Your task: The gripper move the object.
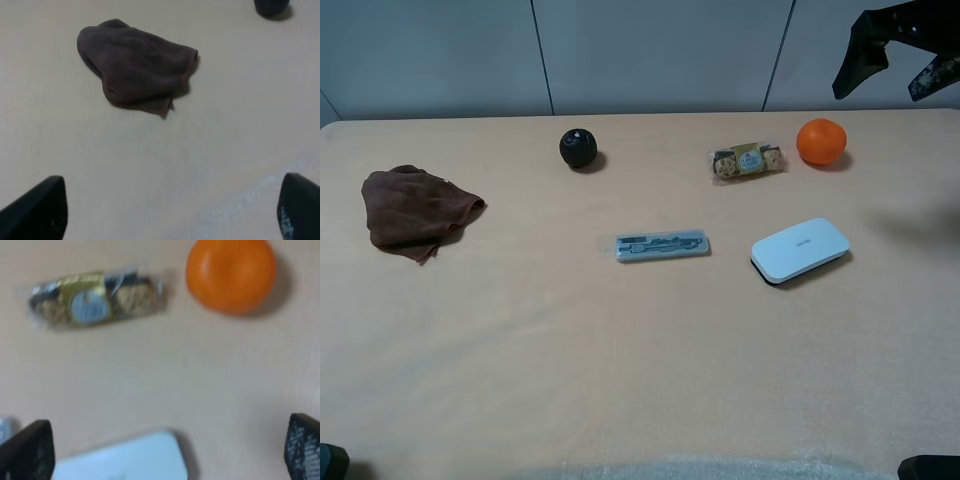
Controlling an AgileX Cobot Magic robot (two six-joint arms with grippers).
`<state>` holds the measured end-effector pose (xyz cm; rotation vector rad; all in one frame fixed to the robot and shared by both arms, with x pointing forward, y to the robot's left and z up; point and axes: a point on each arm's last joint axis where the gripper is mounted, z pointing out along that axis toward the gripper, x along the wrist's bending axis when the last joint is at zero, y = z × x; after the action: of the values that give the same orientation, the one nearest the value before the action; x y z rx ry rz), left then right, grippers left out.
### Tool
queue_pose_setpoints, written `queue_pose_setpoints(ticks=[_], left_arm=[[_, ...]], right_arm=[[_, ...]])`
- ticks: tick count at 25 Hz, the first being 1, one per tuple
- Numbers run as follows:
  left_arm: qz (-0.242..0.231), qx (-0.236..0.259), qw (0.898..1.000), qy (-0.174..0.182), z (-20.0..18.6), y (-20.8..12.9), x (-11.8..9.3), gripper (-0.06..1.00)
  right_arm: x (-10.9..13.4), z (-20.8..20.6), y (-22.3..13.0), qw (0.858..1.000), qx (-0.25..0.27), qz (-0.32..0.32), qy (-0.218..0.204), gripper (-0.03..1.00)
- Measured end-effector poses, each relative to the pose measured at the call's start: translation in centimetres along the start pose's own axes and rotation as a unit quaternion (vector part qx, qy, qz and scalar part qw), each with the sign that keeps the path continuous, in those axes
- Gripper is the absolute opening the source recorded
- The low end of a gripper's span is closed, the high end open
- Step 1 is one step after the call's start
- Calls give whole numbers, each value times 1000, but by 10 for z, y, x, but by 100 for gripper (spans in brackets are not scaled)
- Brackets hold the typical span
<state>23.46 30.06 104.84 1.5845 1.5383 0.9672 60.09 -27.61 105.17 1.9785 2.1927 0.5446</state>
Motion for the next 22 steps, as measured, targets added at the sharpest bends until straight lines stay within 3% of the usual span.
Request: queue_pose_setpoints(ticks=[7,13,22], left_arm=[[0,0,1000,0,0,0,0,85],[0,0,1000,0,0,0,0,85],[0,0,1000,0,0,0,0,85]], right_arm=[[7,-30,-20,998,60,4,7,69],[12,-60,-38,999,38,2,1,69],[22,-127,-106,999,-40,-15,-28,69]])
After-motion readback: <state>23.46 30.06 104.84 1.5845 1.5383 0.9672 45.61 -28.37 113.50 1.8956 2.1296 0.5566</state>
